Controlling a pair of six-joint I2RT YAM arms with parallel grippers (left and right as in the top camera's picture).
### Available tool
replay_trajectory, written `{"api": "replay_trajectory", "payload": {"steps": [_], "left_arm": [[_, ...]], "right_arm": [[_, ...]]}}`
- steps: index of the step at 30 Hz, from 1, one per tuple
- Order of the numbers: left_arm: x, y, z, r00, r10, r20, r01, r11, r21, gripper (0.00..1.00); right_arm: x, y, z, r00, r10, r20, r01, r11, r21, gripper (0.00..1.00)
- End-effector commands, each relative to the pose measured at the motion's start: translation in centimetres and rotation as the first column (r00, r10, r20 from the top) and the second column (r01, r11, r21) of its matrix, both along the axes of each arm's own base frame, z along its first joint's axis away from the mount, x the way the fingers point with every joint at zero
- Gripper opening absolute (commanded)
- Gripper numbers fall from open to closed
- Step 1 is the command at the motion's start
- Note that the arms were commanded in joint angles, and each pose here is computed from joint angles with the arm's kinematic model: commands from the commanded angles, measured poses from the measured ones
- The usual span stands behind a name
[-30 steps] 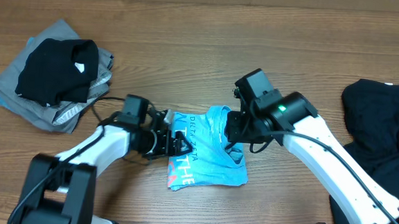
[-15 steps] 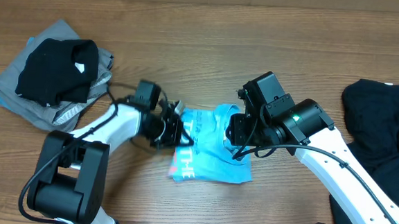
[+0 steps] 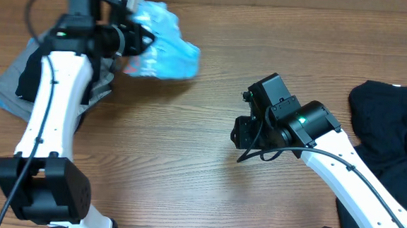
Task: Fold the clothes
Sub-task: 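Carry the folded T-shirt left and place it on the clothes stack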
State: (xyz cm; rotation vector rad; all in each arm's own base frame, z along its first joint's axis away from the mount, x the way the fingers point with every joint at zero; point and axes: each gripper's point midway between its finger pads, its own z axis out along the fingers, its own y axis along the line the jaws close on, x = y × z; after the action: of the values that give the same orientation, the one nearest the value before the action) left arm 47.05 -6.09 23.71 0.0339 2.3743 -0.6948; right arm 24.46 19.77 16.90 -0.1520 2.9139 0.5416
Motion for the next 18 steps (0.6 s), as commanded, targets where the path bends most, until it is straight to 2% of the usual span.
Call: {"api": "replay_trajectory", "payload": {"steps": [1,6,9,13,15,18], "left_arm": [[2.1,6.8,1.4,0.987,0.128,0.098,-0.133,0.99,0.04,0.04],[3.7,13.2,0.9,0.961,0.236,0.145,-0.239,0.971,0.0,0.04],[3.4,17.6,-0.8,0.945,0.304,0.12,-0.307,0.951,0.012,0.04],[0.7,22.3,-2.9,0.925,0.378,0.047,-0.38,0.921,0.08,0.04],[-1.9,25.8,-4.6,0.878,0.477,-0.035,-0.467,0.872,0.144,0.04],[-4.1,28.2,-5.2,0.84,0.536,-0.088,-0.523,0.841,0.136,0.05]], "right_arm": [[0.2,0.1,1.1,0.999,0.0,0.033,0.0,1.0,0.019,0.41],[0.1,0.1,1.1,1.0,-0.024,0.019,0.024,0.999,0.022,0.4],[-0.2,0.0,1.0,1.0,-0.023,0.005,0.023,1.0,0.017,0.4],[-0.6,-0.3,0.8,1.0,-0.023,-0.013,0.023,1.0,0.004,0.4],[-0.7,-0.3,0.8,1.0,-0.023,-0.014,0.023,1.0,0.003,0.4],[-0.7,-0.3,0.8,1.0,-0.023,-0.015,0.023,1.0,0.004,0.4]]}}
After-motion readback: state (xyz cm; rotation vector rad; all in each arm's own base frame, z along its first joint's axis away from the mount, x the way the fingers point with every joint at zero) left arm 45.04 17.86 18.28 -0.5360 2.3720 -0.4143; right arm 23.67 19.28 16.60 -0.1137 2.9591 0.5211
